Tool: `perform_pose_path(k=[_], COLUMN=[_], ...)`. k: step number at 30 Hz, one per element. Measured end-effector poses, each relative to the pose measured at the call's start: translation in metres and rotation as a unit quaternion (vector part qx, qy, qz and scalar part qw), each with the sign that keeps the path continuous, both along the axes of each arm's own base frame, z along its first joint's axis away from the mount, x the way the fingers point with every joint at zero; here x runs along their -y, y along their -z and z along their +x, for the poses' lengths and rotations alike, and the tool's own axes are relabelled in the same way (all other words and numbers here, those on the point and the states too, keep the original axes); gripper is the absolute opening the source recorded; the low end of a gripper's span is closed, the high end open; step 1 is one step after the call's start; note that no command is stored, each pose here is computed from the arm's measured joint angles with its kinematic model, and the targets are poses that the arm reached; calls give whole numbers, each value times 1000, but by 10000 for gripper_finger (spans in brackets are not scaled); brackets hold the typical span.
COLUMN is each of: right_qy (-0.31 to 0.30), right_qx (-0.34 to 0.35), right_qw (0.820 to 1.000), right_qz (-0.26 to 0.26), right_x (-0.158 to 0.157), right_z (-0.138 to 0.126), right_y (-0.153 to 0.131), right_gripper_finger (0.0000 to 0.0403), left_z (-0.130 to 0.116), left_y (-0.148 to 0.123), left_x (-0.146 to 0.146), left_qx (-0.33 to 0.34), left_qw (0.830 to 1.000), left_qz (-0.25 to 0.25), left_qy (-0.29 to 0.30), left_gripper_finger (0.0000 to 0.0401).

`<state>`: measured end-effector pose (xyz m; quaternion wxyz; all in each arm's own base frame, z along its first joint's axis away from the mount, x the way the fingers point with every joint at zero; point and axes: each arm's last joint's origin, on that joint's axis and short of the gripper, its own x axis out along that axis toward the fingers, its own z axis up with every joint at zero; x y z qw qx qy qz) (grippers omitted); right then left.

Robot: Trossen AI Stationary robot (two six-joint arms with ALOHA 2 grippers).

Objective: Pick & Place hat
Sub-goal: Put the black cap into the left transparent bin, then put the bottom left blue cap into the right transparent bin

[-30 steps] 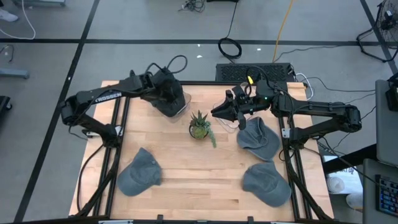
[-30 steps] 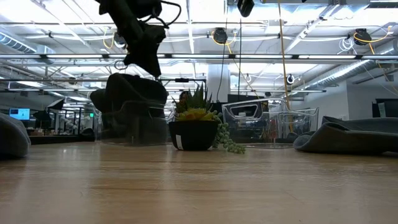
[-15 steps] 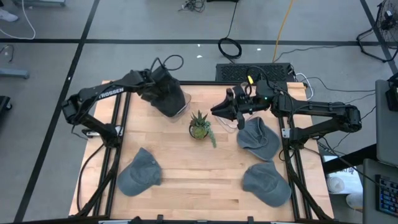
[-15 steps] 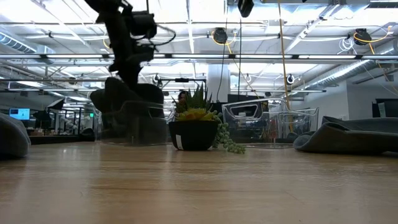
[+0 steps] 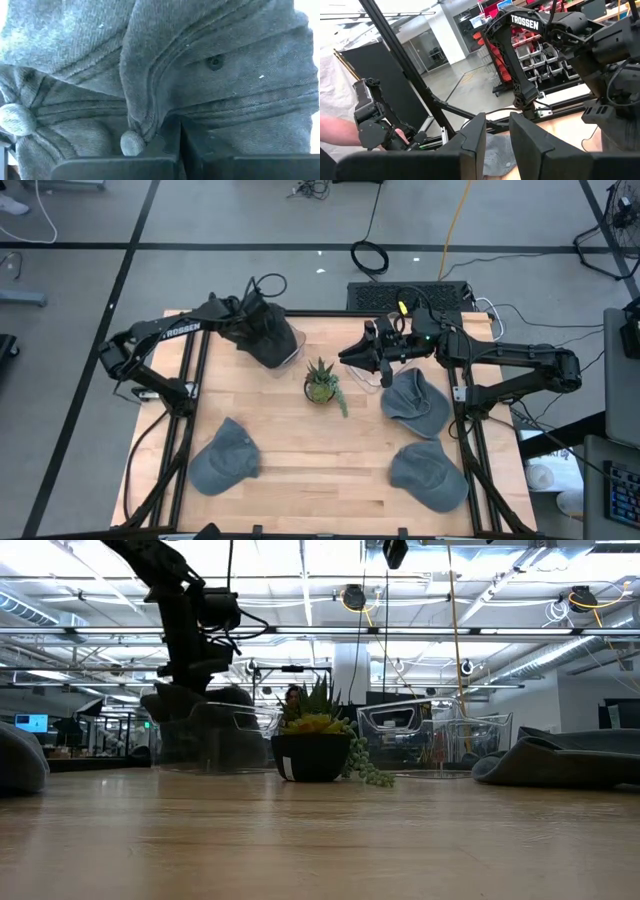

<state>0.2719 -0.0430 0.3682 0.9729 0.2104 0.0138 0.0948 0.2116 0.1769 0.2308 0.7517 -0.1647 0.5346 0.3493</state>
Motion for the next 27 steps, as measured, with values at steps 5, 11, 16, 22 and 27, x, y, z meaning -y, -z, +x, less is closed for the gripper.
perform_pose_path(k=[5,11,16,22,27], right_qy=[-2,-2,-3,-3,-4], right_qx=[0,1,0,1,0], right_qw=[1000,1000,1000,1000,1000], right_qz=[1,-4,-2,-2,-2], right_x=[0,0,0,0,0], right_z=[0,0,0,0,0], right_y=[0,0,0,0,0], right_gripper_finger=[73,73,73,75,88], left_z=[1,4,1,-10,-22], left_y=[-13,-54,-85,-119,-145], left_x=[3,17,32,52,69], left_qx=[29,121,177,246,296], left_qw=[999,991,978,956,939], left_qz=[-10,-4,15,24,33], left_qy=[6,60,111,158,171], left_gripper_finger=[14,51,72,85,86])
